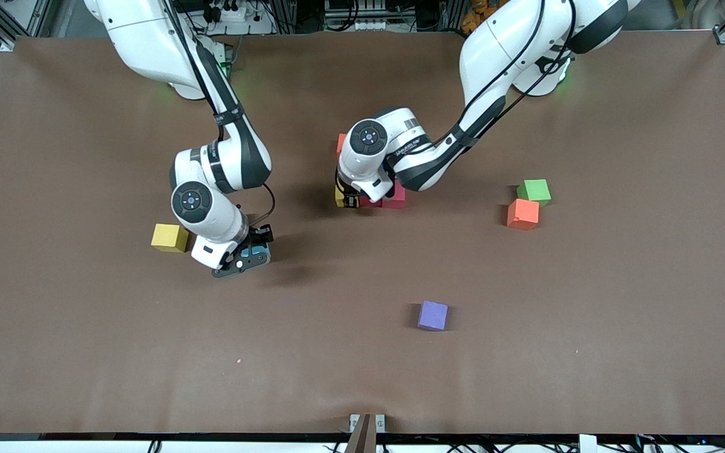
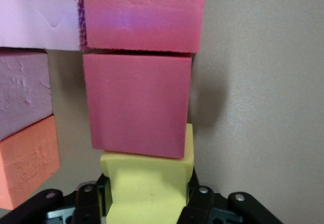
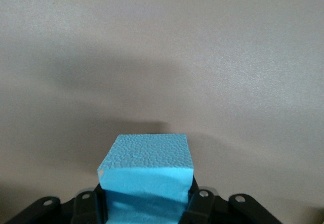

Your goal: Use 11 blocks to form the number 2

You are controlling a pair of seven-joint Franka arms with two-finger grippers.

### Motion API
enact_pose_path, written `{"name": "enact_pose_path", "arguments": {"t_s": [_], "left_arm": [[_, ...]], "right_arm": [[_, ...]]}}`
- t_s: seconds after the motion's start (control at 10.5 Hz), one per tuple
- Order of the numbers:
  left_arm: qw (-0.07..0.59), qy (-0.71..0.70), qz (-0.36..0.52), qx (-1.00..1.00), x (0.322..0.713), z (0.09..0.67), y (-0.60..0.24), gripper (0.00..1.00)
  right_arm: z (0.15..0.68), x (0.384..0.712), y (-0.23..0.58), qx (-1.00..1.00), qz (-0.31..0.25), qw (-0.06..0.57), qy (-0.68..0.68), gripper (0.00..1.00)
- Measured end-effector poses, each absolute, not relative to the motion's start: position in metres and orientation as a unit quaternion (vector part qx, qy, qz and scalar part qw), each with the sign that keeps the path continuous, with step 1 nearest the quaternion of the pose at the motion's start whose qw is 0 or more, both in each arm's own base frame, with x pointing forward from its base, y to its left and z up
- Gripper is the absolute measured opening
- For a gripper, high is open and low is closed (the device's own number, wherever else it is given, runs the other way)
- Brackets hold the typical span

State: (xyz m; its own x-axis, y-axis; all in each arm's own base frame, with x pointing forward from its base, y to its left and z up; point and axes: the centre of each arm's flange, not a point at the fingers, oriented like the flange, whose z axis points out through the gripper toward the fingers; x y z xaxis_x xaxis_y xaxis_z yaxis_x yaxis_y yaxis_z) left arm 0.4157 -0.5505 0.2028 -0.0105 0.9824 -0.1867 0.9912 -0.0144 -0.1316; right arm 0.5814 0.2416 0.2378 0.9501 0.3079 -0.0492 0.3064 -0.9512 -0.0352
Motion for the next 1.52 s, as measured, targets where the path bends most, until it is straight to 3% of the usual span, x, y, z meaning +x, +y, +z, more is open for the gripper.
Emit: {"name": "enact_pose_path", "arguments": {"t_s": [0.09,0.28,0.38,1.04,1.52], "left_arm": [[0.019,0.702,-0.113,0.703,0.416,0.203,-0.551,0.63],[0.021,0.701,-0.113,0.703,0.416,0.204,-0.551,0.92],[0.023,0.702,-0.113,0.703,0.416,0.207,-0.552,1.0],[0.069,0.711,-0.091,0.694,0.428,0.279,-0.552,1.0],[0.091,0.653,-0.039,0.751,0.521,0.335,-0.459,1.0]], "right_arm": [[0.238,0.581,0.243,-0.987,0.027,0.014,-0.156,0.56],[0.238,0.58,0.245,-0.987,0.027,0.013,-0.156,0.56],[0.238,0.58,0.245,-0.988,0.027,0.013,-0.154,0.56],[0.242,0.565,0.288,-0.994,0.024,0.013,-0.103,0.55],[0.237,0.544,0.357,-0.998,0.024,0.034,-0.043,0.55]]}}
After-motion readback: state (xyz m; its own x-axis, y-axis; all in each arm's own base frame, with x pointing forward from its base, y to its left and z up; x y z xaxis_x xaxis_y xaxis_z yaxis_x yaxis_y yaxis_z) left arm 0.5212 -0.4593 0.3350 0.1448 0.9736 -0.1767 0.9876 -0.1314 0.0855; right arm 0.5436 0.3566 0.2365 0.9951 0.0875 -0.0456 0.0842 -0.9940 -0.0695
